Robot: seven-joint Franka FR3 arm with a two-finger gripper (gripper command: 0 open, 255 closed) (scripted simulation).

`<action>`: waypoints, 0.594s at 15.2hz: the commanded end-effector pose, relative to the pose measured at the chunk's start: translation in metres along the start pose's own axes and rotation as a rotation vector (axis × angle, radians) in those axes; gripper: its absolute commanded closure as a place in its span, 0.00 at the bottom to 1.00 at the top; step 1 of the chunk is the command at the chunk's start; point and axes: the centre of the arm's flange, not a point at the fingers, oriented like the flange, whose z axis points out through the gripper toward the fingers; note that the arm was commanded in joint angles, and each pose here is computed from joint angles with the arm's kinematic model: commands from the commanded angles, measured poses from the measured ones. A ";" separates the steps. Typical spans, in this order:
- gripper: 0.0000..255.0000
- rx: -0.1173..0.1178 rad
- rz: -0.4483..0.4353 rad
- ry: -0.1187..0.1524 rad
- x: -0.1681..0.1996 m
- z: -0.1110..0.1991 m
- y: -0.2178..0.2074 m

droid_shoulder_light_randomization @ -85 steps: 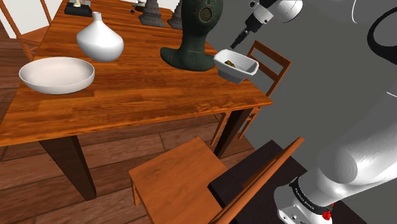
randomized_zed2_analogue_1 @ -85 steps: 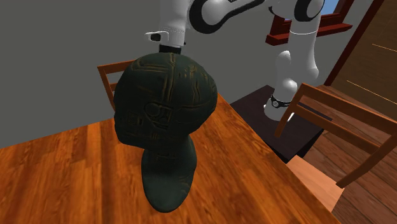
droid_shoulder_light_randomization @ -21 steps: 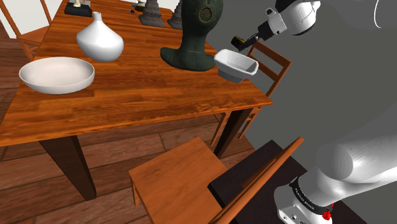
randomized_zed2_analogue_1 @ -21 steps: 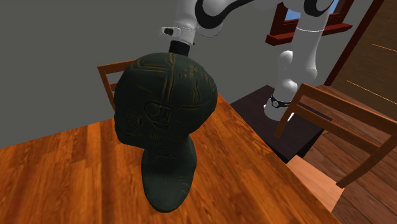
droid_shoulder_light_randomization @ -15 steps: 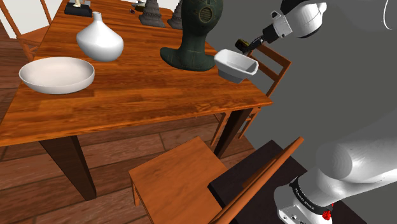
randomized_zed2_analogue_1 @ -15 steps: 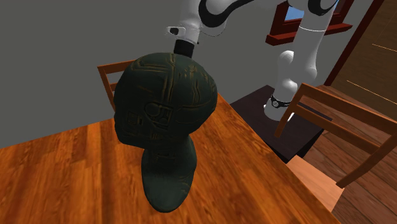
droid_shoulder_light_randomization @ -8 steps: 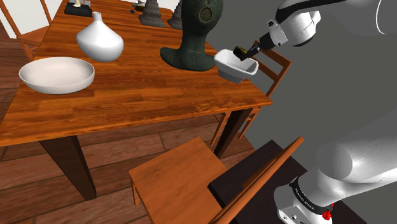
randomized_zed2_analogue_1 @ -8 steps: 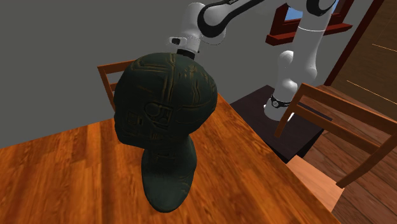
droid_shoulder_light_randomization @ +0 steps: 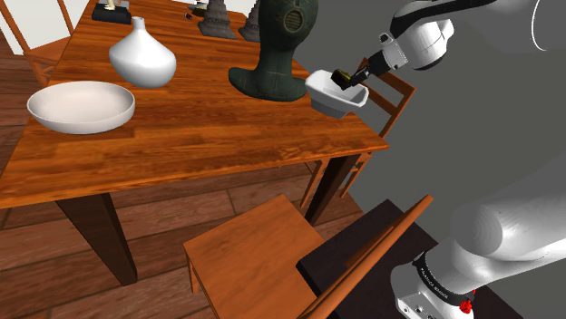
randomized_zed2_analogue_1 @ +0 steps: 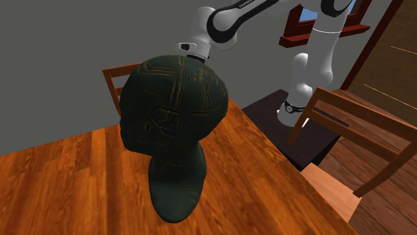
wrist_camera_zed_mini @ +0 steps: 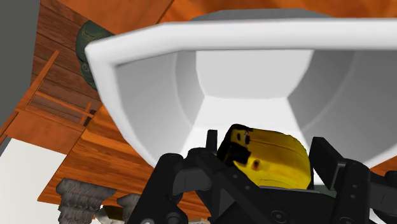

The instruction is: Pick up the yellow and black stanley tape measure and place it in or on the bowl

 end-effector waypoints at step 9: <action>0.00 0.000 0.000 0.000 0.000 -0.027 0.000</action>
